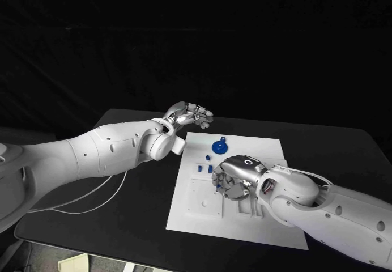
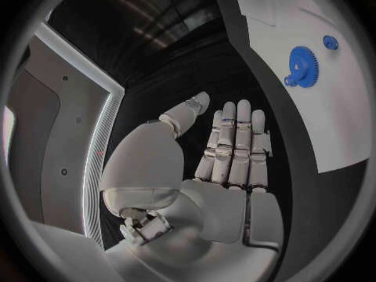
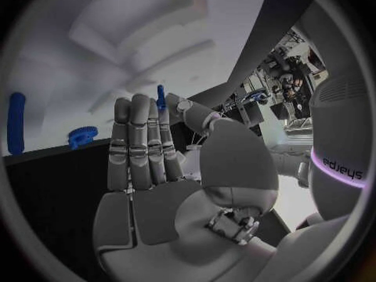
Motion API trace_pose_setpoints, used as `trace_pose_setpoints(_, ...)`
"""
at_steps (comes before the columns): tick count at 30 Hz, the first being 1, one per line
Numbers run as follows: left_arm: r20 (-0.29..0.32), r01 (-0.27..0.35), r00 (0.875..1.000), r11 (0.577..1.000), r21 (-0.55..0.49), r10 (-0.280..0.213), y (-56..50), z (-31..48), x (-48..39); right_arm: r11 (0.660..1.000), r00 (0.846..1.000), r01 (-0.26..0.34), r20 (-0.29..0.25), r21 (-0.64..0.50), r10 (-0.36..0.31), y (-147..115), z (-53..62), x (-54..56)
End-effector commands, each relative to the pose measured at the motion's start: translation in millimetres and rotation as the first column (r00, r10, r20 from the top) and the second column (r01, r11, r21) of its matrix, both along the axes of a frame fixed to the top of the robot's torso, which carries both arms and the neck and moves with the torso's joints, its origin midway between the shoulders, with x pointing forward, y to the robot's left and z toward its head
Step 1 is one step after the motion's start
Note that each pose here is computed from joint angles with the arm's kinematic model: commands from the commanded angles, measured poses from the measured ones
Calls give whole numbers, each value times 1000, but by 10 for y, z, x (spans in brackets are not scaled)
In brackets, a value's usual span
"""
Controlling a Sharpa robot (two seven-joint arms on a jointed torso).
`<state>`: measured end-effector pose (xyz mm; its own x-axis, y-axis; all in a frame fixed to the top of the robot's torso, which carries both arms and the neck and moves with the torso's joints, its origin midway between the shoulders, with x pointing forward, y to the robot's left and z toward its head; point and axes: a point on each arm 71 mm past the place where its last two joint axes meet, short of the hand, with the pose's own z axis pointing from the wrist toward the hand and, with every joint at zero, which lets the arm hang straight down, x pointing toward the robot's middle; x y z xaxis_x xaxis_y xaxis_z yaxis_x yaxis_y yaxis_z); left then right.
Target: Assemble the parts on the task board
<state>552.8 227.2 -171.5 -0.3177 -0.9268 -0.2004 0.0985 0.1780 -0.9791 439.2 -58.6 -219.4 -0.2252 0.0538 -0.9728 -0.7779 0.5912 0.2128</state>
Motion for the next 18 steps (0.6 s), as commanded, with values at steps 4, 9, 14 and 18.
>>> trace_pose_setpoints(4, 1, 11, 1000, 1000, -11, -11, -9, 12, -5, 1000, 1000, -4, 24, -23, 5, 15, -28, -3)
trace_pose_setpoints(9, 1, 13, 1000, 1000, -12, -13, -15, 12, -7, 1000, 1000, -2, 20, -27, 3, 11, -63, -6)
trace_pose_setpoints(14, -1, 16, 1000, 1000, -12, -16, -23, 12, -11, 1000, 1000, -3, 18, -25, 4, 23, -76, -12)
trace_pose_setpoints(18, -1, 17, 1000, 1000, -12, -17, -27, 11, -11, 1000, 1000, -8, 17, -23, 8, 39, -77, -23)
